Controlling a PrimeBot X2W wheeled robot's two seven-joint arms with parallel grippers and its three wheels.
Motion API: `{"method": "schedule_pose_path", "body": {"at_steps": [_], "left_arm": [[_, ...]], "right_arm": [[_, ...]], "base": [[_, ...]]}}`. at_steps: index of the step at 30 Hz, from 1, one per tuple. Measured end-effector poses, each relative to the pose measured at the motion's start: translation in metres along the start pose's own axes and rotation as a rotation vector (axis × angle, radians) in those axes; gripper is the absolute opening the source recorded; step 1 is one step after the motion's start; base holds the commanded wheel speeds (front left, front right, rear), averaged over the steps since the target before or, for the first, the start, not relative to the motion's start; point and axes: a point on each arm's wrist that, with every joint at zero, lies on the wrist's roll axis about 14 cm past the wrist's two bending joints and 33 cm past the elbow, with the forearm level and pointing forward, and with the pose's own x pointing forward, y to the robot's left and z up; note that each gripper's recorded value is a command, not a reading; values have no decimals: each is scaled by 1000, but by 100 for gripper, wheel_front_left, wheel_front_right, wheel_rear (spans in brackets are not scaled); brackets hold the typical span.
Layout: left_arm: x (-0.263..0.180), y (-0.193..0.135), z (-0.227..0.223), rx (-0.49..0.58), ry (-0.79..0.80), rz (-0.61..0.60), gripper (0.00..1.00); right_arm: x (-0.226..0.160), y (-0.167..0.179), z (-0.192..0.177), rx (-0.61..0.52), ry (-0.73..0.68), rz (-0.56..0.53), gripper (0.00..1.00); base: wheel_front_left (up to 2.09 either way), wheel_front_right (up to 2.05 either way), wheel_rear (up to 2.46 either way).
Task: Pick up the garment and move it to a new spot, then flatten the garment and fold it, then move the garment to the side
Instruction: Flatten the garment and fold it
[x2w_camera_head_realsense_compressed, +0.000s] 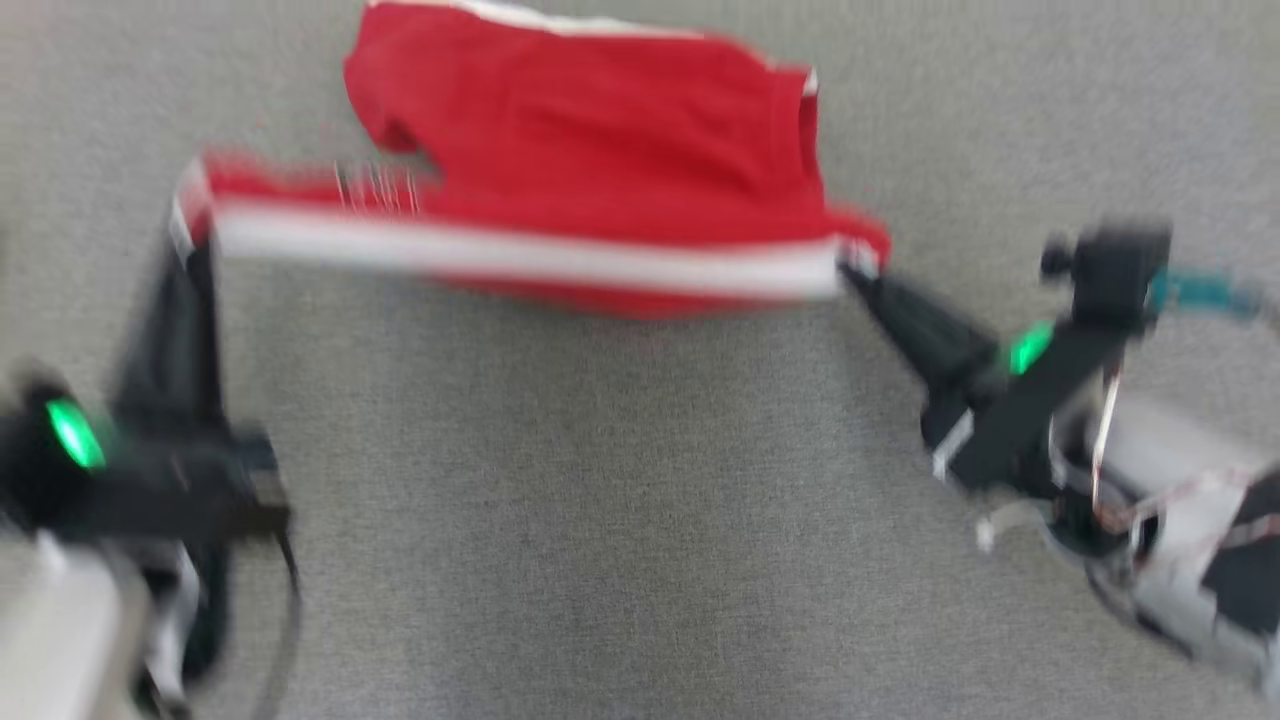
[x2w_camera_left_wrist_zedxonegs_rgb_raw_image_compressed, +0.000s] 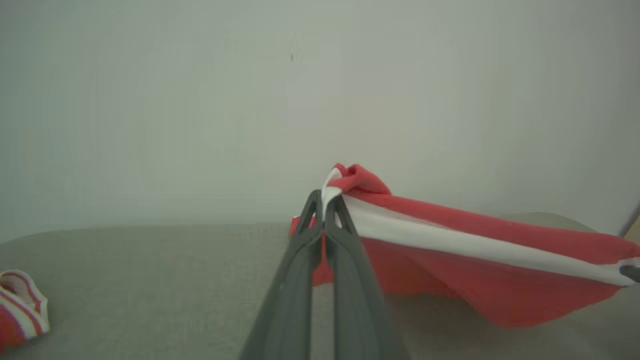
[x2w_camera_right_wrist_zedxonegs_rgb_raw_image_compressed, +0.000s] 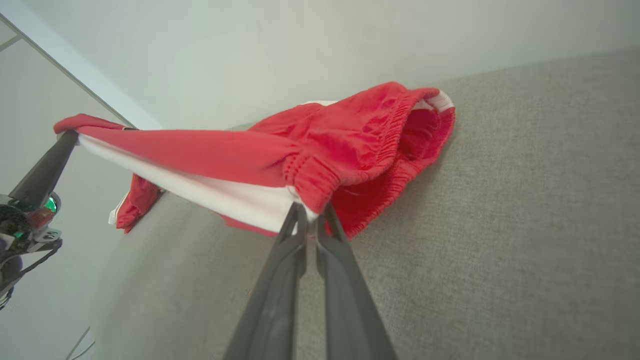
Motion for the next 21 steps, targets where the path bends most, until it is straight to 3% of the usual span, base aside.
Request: {"method": "schedule_pose_path", "body": {"at_steps": [12,21], "left_arm": [[-108,0,-70,-102,224,135,0],[-169,14,-94,-126,315,268,0]], "right_arm": [[-67,11,-83,107,151,-64,0],[-106,35,-113,200,167,-77,0]], "base": [[0,0,0],[0,0,0]]}}
